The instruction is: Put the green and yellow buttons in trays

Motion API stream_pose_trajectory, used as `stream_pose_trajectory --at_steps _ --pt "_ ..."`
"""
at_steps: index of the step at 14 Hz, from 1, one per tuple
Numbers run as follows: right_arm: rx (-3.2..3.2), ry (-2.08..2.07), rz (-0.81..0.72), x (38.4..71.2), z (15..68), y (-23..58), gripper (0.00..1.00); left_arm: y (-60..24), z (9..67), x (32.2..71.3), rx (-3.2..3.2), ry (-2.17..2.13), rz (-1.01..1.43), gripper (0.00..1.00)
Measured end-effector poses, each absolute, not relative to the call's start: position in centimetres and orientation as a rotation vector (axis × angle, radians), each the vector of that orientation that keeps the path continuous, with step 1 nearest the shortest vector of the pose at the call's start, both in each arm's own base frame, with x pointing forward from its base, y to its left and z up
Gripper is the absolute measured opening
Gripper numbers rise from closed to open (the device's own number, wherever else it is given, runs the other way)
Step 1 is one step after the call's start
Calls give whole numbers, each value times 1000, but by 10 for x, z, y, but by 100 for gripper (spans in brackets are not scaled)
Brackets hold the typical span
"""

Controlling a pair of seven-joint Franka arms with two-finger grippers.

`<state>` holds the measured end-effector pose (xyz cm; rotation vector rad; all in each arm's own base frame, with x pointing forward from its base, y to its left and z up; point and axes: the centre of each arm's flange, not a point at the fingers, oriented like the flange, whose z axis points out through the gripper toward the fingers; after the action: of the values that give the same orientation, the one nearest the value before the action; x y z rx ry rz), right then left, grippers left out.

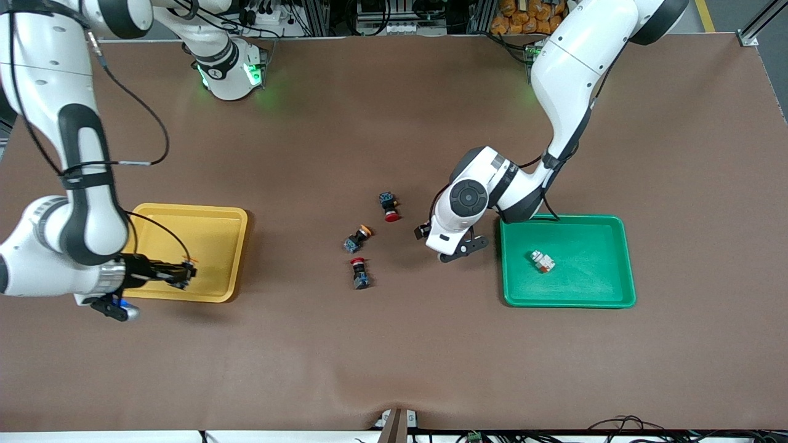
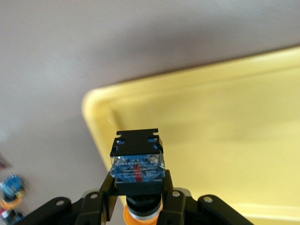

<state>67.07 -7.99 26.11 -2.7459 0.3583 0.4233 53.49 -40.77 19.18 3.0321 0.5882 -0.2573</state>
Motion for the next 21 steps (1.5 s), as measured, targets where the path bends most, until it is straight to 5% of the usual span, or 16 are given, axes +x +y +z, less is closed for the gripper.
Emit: stream_pose_trajectory --at_steps 3,9,16,19,21 --pt "-2769 299 452 652 258 -148 42 -409 192 535 3021 603 -244 100" --pt "-2747 186 515 655 258 -111 98 -408 182 529 3019 615 -250 100" --pt "-2672 279 567 669 261 8 100 -411 179 525 3013 634 -248 96" --pt "-2644 449 648 666 258 69 100 -412 180 526 3009 633 -242 66" --pt "-2604 550 690 664 255 108 100 -410 184 529 3004 638 -234 66"
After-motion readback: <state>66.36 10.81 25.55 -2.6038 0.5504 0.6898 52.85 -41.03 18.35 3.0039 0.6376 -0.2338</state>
